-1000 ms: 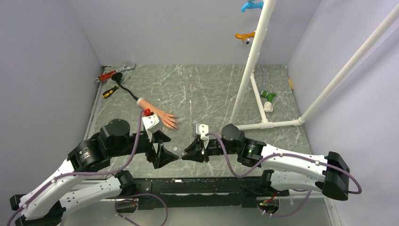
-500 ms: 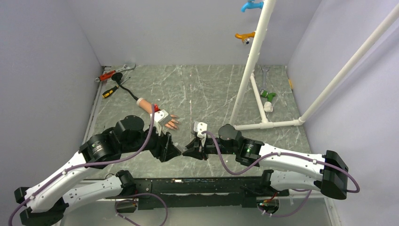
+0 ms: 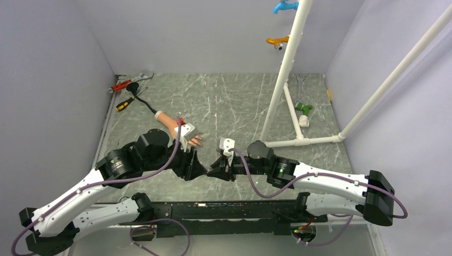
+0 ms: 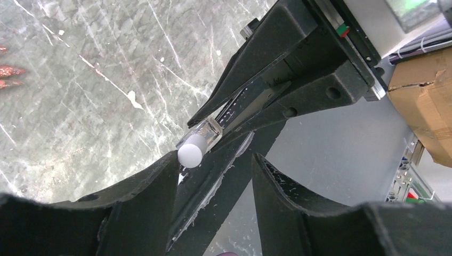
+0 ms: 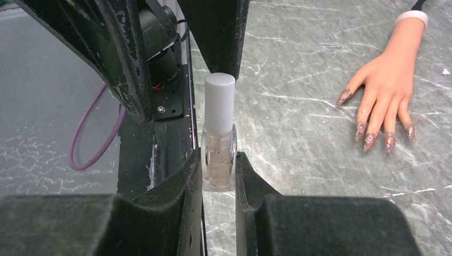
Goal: Paint the nails
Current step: Screw the nail polish bottle.
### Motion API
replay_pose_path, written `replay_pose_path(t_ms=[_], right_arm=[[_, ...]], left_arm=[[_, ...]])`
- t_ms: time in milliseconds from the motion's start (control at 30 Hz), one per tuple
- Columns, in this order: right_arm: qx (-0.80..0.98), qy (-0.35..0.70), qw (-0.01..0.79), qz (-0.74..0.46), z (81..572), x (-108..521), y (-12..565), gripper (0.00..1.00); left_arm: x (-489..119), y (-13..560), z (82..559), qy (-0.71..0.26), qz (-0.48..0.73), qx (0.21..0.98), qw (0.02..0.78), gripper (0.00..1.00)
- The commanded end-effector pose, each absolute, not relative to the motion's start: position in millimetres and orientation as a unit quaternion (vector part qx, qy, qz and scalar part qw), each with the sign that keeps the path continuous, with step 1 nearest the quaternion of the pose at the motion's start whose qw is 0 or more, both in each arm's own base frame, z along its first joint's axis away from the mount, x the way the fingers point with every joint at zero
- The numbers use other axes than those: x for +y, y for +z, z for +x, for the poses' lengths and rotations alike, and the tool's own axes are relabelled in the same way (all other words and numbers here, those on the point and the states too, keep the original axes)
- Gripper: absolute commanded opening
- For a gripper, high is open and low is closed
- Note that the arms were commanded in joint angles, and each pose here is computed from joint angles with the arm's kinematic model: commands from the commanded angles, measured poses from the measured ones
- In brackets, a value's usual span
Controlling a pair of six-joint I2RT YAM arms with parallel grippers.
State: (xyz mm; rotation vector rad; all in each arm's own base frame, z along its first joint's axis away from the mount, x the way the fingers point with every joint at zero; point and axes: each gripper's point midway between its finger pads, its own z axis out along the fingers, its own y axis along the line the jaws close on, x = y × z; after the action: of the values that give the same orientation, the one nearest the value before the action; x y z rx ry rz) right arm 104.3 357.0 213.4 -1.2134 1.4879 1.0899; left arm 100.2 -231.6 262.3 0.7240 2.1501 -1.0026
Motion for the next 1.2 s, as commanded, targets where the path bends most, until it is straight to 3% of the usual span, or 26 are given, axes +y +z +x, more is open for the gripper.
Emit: replay_pose_path(t_ms=[0,733,1167], right_arm=[[0.572,0.452,0.490,-0.478,108.9,360.3,249.6,0.00],[0.572,0.451,0.493,-0.476,108.8,358.2,250.0,0.00],[0.566,0.458,0.487,-0.483,104.3,358.4,250.7,0.00]], left_arm=[[-239.1,263.5,102.0,-0.394,0.269,0.816,0.325,0.56],[-247.9,246.2,100.8,-0.400,0.271,0.821,0.305,0.35],[-252.7,257.7,88.0,-0.425,0.325,0.786,0.308,0.09]])
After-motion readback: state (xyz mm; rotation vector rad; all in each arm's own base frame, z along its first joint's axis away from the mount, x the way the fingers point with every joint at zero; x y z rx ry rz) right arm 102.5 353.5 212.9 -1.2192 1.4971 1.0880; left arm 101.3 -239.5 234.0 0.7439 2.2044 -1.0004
